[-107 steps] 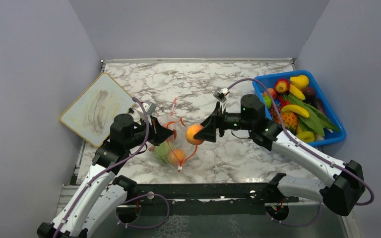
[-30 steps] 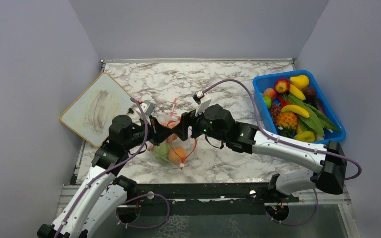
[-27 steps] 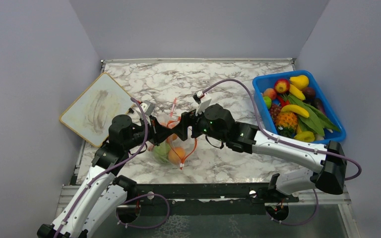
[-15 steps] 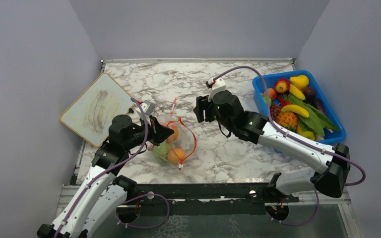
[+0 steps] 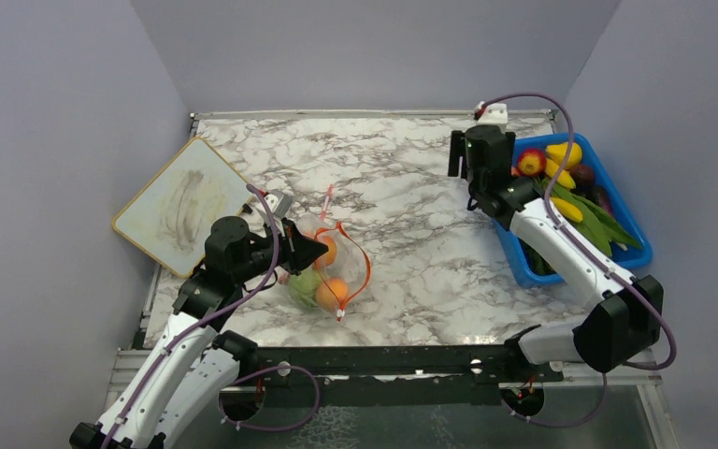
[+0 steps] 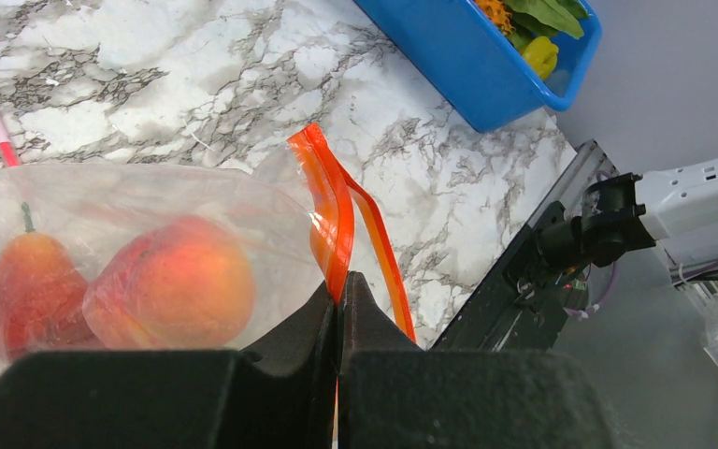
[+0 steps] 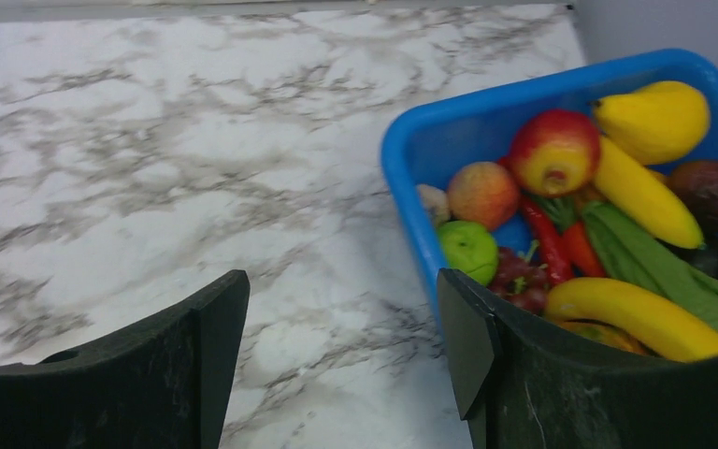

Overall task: Place the food in the zip-top bag and seal the zipper
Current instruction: Pick up the fake fruit from the bin, then place the fake fruit in the zipper food storage bag.

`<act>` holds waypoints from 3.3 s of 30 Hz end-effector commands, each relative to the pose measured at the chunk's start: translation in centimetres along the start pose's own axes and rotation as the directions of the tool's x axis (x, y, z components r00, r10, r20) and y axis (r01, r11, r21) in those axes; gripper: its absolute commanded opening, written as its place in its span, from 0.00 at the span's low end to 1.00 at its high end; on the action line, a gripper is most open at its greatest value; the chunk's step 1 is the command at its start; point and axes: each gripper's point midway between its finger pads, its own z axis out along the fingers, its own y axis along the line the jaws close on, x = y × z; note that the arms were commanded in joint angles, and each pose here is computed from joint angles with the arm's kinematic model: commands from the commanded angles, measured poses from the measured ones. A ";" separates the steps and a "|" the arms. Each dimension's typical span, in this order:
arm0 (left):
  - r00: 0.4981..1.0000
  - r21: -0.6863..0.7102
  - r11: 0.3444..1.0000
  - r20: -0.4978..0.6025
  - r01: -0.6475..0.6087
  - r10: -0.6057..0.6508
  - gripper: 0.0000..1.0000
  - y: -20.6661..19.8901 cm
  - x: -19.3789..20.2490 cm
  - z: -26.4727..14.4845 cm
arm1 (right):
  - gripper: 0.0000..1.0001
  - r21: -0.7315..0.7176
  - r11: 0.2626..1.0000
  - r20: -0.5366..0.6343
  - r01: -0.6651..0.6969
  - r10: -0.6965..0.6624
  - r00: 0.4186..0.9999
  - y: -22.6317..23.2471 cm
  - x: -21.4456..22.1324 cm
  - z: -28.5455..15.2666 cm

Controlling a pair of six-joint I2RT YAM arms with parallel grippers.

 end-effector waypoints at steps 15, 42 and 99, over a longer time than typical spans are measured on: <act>1.000 0.025 1.000 0.000 -0.015 0.015 0.00 -0.5 0.1 -0.2 | 0.90 0.378 0.926 -0.237 0.004 0.093 0.967 -17.0 6.6 13.8; 1.000 0.021 1.000 0.004 -0.017 0.017 0.00 -0.4 0.1 -0.2 | 0.76 0.300 0.952 -0.324 0.055 0.048 0.945 -18.6 10.5 19.8; 1.000 -0.030 1.000 0.010 0.000 0.001 0.00 0.4 0.0 -0.1 | 0.46 -0.766 0.637 -0.070 -0.084 0.047 0.996 8.9 0.0 -9.4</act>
